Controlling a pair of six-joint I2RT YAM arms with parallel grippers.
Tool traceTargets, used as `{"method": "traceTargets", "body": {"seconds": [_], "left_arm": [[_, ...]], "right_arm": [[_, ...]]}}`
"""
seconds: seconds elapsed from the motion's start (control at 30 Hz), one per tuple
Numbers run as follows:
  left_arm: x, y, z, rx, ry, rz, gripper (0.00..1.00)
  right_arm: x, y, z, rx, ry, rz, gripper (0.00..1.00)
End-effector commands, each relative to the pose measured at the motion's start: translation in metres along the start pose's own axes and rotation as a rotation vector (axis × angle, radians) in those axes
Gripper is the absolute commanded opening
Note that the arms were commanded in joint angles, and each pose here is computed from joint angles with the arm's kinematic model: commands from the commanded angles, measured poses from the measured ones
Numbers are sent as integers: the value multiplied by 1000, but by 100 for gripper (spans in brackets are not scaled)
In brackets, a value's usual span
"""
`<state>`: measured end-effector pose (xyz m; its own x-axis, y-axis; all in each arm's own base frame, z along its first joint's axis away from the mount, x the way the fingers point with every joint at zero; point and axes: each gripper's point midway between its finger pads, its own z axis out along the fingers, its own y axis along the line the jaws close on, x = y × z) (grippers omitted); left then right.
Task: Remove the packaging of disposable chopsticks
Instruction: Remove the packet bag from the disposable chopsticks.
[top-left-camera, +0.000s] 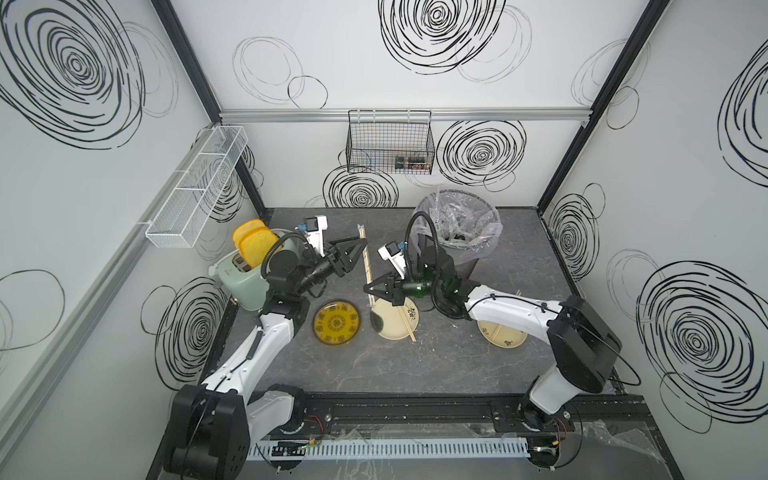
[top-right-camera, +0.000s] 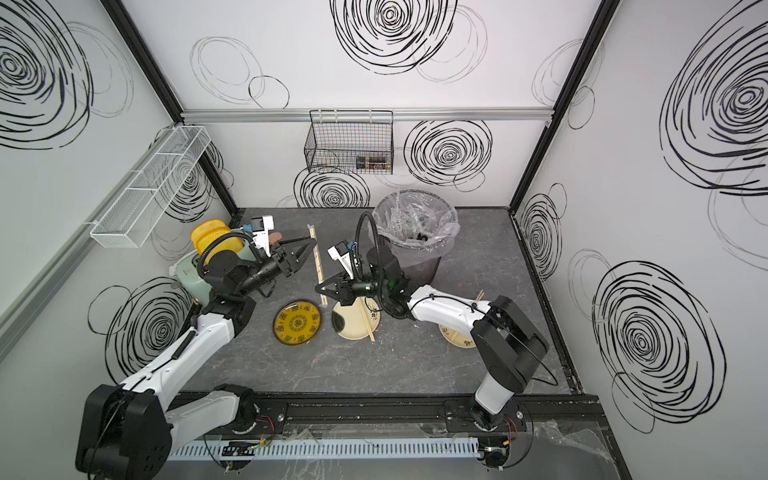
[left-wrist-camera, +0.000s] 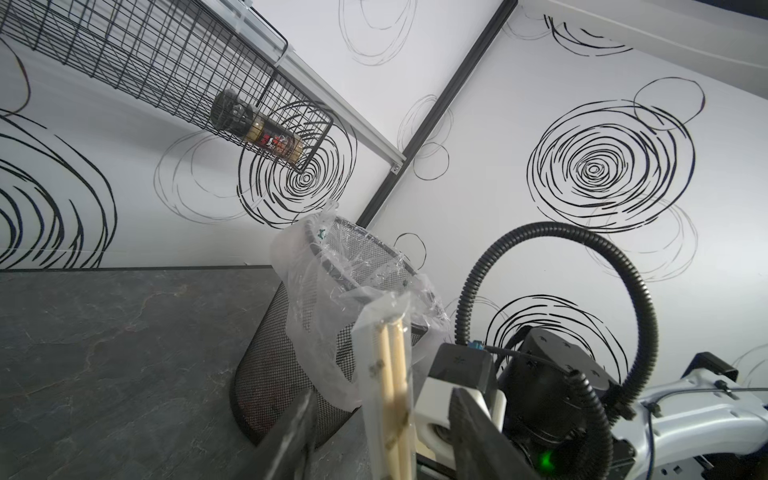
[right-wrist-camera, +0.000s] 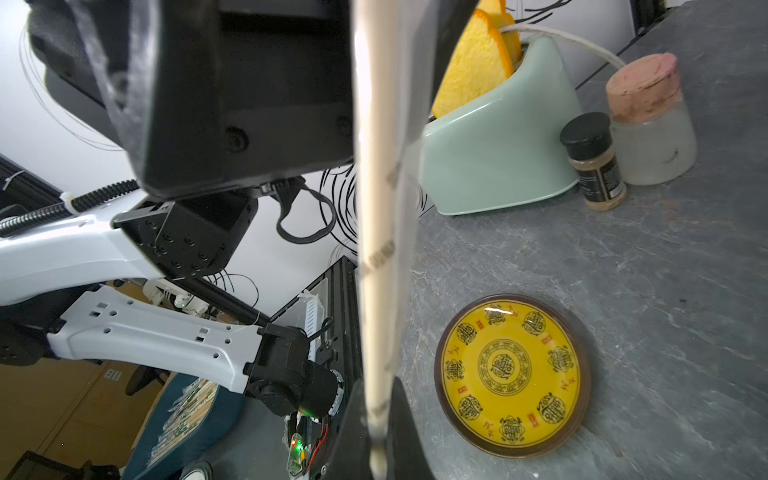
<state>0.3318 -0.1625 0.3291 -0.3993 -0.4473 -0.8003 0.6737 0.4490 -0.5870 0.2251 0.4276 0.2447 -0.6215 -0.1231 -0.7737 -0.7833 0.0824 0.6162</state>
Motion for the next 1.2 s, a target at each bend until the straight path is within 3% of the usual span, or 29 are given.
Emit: {"method": "traceTargets", "body": {"seconds": [0.0,0.33,0.63,0.77,1.17], "left_arm": [[-7,-11,-2,60,-21,28,54],[11,-16,3,82,24,-1,0],[43,-22,-11,104,63,-65,0],[65,-21,-15,100,99,-84,8],[110,-25,-15,72,152,-133,10]], "right_arm": [[-13,34,-6,-82,-32,-91,0],[-22,32,-15,-54,-54,-120,0],[-41,35,-30,-58,-108,-162,0],[-51,42,-33,-66,-126,-184,0],[-60,48,-39,-57,-163,-201,0]]}}
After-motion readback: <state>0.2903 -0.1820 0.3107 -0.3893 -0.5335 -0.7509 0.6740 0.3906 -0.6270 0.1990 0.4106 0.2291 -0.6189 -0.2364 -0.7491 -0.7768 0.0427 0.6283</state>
